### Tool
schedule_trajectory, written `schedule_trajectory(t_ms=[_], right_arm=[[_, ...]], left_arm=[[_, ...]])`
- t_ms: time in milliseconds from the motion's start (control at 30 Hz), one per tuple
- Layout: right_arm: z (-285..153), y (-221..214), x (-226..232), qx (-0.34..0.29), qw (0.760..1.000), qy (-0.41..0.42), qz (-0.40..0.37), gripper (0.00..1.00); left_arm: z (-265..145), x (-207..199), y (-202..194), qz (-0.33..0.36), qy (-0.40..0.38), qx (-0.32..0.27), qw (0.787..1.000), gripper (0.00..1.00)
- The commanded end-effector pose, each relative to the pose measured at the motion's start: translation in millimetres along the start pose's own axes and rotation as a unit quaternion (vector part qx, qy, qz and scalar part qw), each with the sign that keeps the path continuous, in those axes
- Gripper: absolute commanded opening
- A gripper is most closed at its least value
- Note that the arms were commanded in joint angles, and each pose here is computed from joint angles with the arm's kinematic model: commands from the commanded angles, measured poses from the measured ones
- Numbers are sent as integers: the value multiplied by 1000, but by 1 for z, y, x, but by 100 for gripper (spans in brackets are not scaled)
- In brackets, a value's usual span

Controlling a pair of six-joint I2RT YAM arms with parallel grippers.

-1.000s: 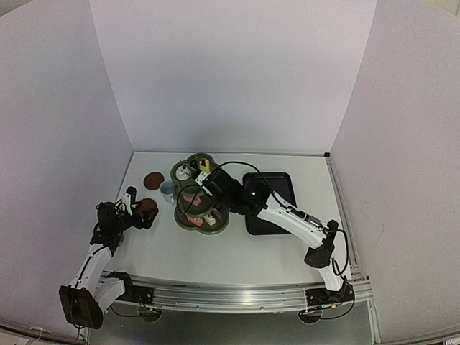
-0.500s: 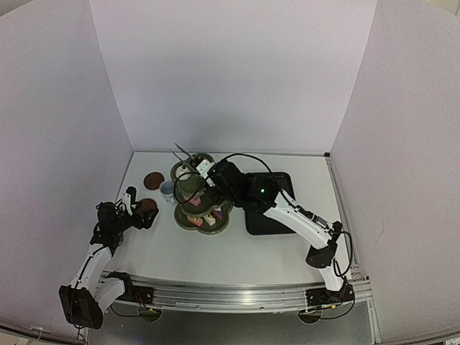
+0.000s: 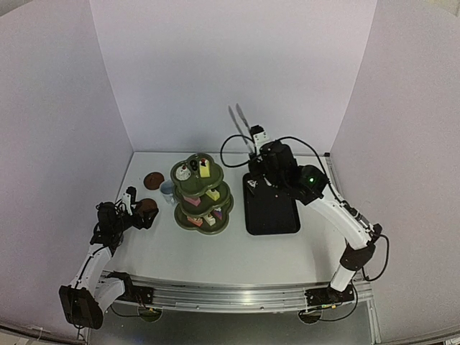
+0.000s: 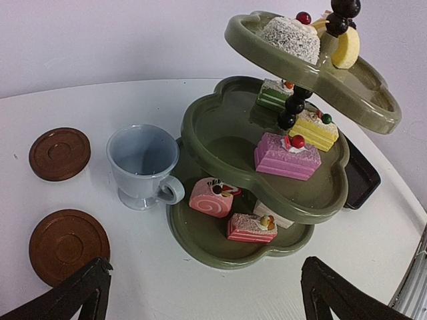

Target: Serve the afternoon tea

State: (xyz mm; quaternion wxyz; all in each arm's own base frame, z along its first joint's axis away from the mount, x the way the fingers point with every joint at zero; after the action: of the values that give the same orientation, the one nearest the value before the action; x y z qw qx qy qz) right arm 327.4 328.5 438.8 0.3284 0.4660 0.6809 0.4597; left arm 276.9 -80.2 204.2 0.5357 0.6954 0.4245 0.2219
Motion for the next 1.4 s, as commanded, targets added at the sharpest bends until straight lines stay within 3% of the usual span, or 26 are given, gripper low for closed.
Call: schedule_trajectory(t_ms=[0,367,600,867,1367], right_arm=[[13,-34,-64,39,991,-65,106,30],[41,-195,-86,251,955,-106,114,31],[64,-254,-76,333,931,-106,103,30],[76,-296,-68,391,911,-98,91,31],[108,-313,-65,408,901,-94,112,31]], left_arm=[[-3,-3,13,18,-5,-17,1000,100],[-3,-2,14,19,-5,-16,1000,100],[-2,-3,15,20,-8,-16,1000,100],[-4,-3,14,20,-4,-16,1000,100],[-3,-2,13,19,-4,-15,1000,100]])
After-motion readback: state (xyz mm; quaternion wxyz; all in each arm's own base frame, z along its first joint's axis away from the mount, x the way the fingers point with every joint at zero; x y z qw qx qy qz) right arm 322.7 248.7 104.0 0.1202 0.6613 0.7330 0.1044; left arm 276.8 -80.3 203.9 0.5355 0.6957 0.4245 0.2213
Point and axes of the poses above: each gripper's point midway between its finger pads, its own z axis out along the fingers, its own x axis along the line the jaws close on, y = z × x, the point moved 3 cm from there along -z, back along the fingers, and after that the axes turned 7 degrees about z, right-handed, at the moved point
